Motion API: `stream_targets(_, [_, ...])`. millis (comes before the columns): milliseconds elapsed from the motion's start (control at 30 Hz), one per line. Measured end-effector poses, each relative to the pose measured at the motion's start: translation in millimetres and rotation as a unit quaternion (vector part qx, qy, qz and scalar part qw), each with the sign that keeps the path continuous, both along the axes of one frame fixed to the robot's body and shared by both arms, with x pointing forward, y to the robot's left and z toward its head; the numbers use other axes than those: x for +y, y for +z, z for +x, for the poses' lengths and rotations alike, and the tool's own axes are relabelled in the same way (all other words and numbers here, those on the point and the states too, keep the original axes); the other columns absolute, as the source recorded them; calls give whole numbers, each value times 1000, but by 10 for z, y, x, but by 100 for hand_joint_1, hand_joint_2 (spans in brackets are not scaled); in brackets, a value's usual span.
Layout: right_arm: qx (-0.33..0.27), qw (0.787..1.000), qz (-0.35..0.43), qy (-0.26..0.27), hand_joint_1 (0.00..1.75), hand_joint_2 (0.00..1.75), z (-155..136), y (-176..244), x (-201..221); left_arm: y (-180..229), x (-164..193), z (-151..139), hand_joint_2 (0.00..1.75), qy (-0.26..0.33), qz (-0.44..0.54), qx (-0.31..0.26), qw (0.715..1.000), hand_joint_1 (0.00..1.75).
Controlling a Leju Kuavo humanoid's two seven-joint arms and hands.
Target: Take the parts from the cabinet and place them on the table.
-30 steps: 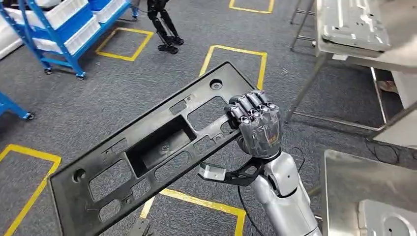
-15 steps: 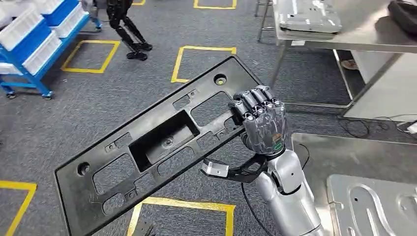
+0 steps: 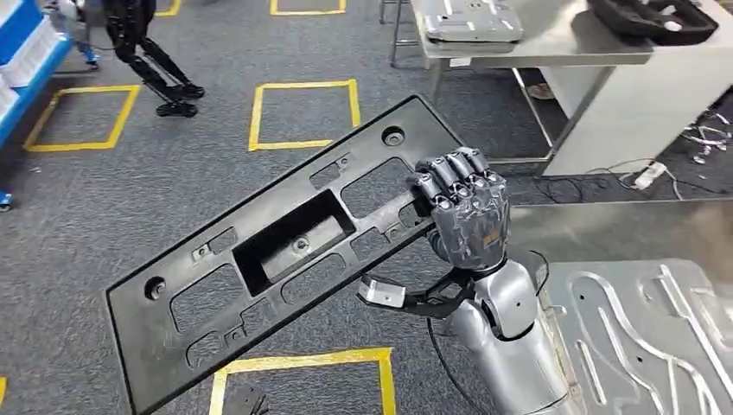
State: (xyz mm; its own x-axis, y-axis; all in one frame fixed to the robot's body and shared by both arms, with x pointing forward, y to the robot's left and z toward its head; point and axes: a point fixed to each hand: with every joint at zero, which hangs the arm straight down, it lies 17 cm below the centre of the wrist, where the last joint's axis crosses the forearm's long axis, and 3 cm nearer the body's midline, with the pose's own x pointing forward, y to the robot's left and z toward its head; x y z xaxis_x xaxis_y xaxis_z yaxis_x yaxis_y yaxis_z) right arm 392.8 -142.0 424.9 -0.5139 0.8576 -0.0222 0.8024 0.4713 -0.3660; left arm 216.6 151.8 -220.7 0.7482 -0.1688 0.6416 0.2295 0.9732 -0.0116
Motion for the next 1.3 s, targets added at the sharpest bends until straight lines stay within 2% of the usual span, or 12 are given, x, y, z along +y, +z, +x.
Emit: stream_targets(1300, [-25, 999, -2, -22, 175, 175, 21, 192, -190, 7, 4, 24, 175, -6, 2, -2, 1000, 0])
